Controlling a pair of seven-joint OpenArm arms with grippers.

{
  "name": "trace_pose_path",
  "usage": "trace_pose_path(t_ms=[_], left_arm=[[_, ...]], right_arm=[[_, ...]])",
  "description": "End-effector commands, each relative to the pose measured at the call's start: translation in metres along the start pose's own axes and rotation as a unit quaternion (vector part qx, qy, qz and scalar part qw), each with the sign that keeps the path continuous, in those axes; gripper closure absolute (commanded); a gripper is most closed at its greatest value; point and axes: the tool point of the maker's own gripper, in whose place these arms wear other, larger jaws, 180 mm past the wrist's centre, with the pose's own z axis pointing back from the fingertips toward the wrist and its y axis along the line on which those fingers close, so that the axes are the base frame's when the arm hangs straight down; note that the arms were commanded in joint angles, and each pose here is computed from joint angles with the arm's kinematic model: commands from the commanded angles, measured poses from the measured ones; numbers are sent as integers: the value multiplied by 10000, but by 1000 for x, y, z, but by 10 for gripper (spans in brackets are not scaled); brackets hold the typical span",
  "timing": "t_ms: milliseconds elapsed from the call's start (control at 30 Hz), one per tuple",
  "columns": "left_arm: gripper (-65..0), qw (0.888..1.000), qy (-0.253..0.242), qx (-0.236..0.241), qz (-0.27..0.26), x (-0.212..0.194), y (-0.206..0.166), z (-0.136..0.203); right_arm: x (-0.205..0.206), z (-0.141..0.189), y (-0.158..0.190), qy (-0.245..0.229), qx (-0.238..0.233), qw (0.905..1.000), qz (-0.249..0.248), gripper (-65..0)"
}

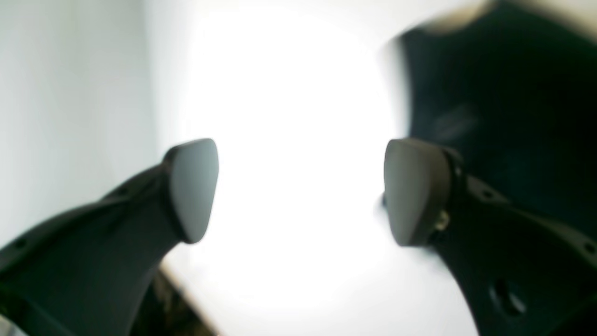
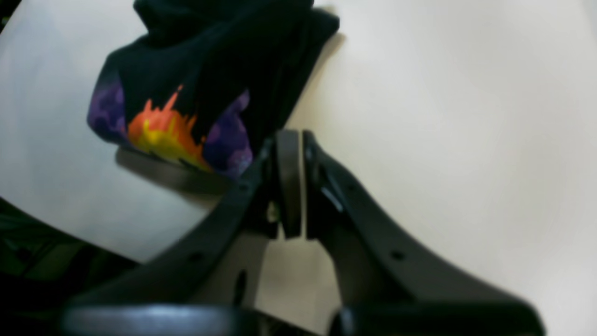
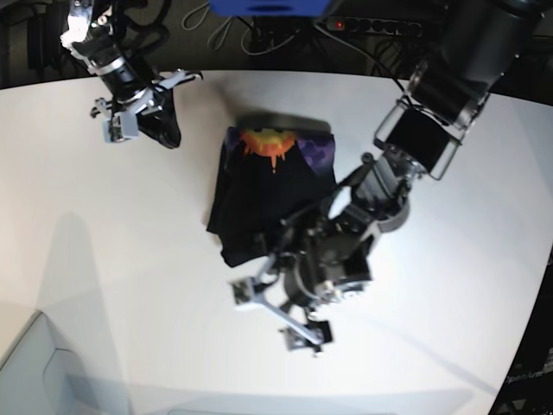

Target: Layout the t-shirt on the table in an organized manner, then fold the t-shirt properly

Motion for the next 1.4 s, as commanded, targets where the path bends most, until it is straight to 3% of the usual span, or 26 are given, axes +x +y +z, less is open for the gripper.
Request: trace_pose_path(t_ms=[0,167,367,433,567,667,700,933,1033,1133,1233,1367], left_arm=[[-531,9989,143,411,193,-16,28,13],[-529,9793,983,976,1475,-127,37,59],[-514,9428,1837,1191,2513,-221,-15,114],[-425,9324,2092,1185,2699,-242,-36,131],[-158,9064,2621,1144,3109,-276,-77,164],[-13,8768,3004,1210,3555,-302,-104,190],[0,8647,3145,1226,3721,-310,-114,199],[0,7853,4084,1214,4492,-354,-186,262],[0,7413,4495,1259,4822,-369,-218,294],[0,6988,4794,1022,5209,-382,-261,309],[0,6827,4709,576,5557,-388,-308,294],[0,6596,4184,57,6244,-384,-382,257]], right_arm=[[12,3,3,-247,64,9997,11,0],[2,12,0,-105,-28,9999,-28,0],[-19,47,-47,129,-954,9950,-252,0],[-23,60,-64,161,-1311,9907,-330,0],[-41,90,-86,412,-1806,9818,-416,0],[-51,108,-99,521,-2076,9757,-472,0],[-57,113,-103,598,-2114,9744,-488,0],[-127,140,-119,1220,-2383,9561,-1194,0],[-166,147,-117,1546,-2391,9445,-1637,0],[-214,143,-102,2025,-2097,9331,-2108,0],[-251,134,-95,2401,-1837,9205,-2477,0],[-285,125,-93,2629,-1747,9017,-2954,0]])
